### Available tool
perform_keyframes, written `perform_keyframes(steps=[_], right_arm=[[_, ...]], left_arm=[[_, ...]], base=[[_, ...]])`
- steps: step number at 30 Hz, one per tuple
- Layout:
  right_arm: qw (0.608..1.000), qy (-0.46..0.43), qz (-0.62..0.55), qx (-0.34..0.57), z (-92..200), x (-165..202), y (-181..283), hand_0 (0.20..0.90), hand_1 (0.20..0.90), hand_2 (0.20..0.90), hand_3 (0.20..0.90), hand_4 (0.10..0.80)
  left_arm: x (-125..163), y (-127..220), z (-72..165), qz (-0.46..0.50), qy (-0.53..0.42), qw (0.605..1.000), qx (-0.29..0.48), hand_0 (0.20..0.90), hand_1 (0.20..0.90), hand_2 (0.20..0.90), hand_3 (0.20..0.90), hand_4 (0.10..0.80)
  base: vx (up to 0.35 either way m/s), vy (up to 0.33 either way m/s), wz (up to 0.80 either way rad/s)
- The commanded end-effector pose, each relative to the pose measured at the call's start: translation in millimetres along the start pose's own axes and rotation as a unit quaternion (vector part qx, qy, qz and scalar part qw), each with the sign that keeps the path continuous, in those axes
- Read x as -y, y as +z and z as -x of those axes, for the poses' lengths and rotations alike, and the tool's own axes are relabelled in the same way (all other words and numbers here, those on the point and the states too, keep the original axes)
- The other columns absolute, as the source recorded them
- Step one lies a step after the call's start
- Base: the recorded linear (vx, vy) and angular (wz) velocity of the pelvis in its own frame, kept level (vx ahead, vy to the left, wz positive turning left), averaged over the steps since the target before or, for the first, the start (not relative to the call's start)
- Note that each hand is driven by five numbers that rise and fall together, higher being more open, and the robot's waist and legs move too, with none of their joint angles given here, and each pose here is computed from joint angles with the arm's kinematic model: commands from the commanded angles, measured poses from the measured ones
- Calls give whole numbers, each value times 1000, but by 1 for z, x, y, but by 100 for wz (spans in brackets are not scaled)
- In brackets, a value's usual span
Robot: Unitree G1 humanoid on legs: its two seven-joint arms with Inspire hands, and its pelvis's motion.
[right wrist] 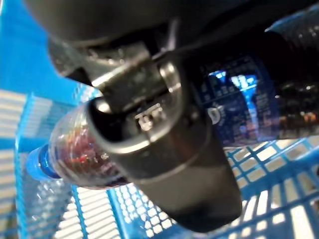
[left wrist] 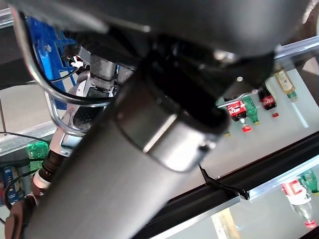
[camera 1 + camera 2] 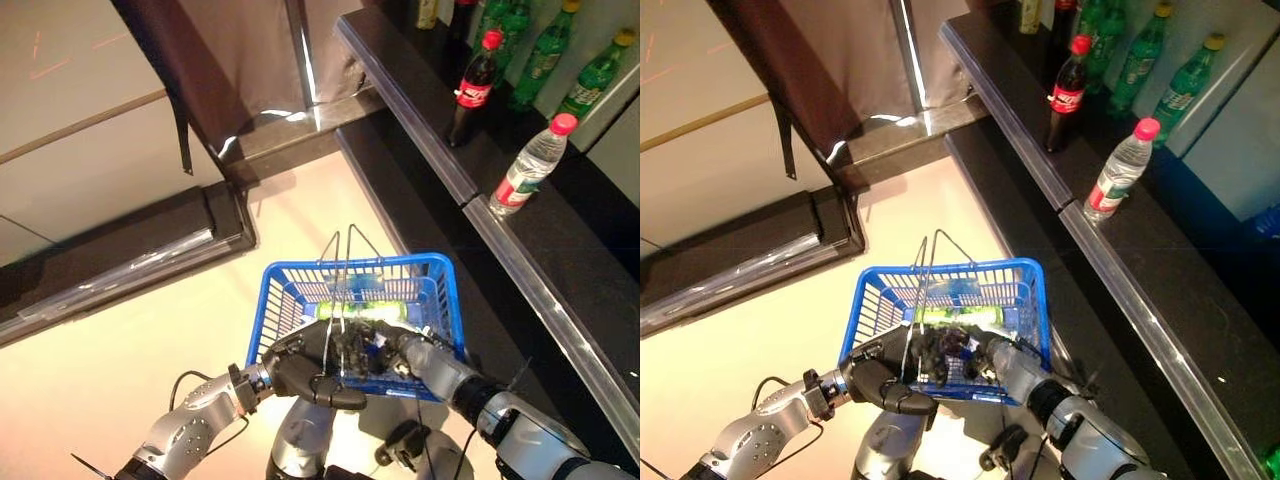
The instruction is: Pick up the drink and place into the basket.
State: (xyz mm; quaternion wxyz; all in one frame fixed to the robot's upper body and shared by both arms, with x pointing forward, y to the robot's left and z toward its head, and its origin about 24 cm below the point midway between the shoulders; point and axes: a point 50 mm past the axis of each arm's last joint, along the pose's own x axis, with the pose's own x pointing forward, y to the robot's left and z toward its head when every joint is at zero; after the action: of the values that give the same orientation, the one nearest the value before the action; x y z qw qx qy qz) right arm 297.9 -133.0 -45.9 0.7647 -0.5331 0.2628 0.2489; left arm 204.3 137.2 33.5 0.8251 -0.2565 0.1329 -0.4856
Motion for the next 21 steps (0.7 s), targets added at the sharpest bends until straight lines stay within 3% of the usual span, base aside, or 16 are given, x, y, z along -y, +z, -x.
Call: perform_keyframes(steps=[1, 12, 14, 15, 16, 21], right_arm=[[990, -71, 124, 3, -2, 51, 23, 300, 300, 300, 200, 100], [994, -69, 77, -40, -7, 38, 0, 300, 300, 300, 200, 100], [994, -80, 65, -41, -7, 42, 2, 566, 566, 566, 510, 410], [994, -83, 57, -40, -7, 44, 3, 822, 822, 822, 809, 709], [995, -86, 42, -35, -7, 47, 5, 900, 900, 900, 900, 800], [993, -110, -39, -4, -5, 55, 13, 900, 900, 900, 900, 800]], left_arm=[[88, 81, -34, -130, -301, 927, 181, 300, 300, 300, 200, 100], [95, 93, -36, -138, -308, 923, 184, 300, 300, 300, 200, 100], [95, 96, -37, -142, -307, 923, 184, 300, 300, 300, 200, 100], [96, 96, -38, -142, -307, 923, 184, 300, 300, 300, 200, 100], [96, 98, -38, -143, -306, 923, 185, 300, 300, 300, 200, 100], [97, 101, -38, -137, -301, 925, 187, 300, 300, 300, 200, 100]], base=[[0, 0, 0], [-25, -13, 6], [-23, -28, 4], [-12, -3, 4], [0, 0, 0], [0, 0, 0]])
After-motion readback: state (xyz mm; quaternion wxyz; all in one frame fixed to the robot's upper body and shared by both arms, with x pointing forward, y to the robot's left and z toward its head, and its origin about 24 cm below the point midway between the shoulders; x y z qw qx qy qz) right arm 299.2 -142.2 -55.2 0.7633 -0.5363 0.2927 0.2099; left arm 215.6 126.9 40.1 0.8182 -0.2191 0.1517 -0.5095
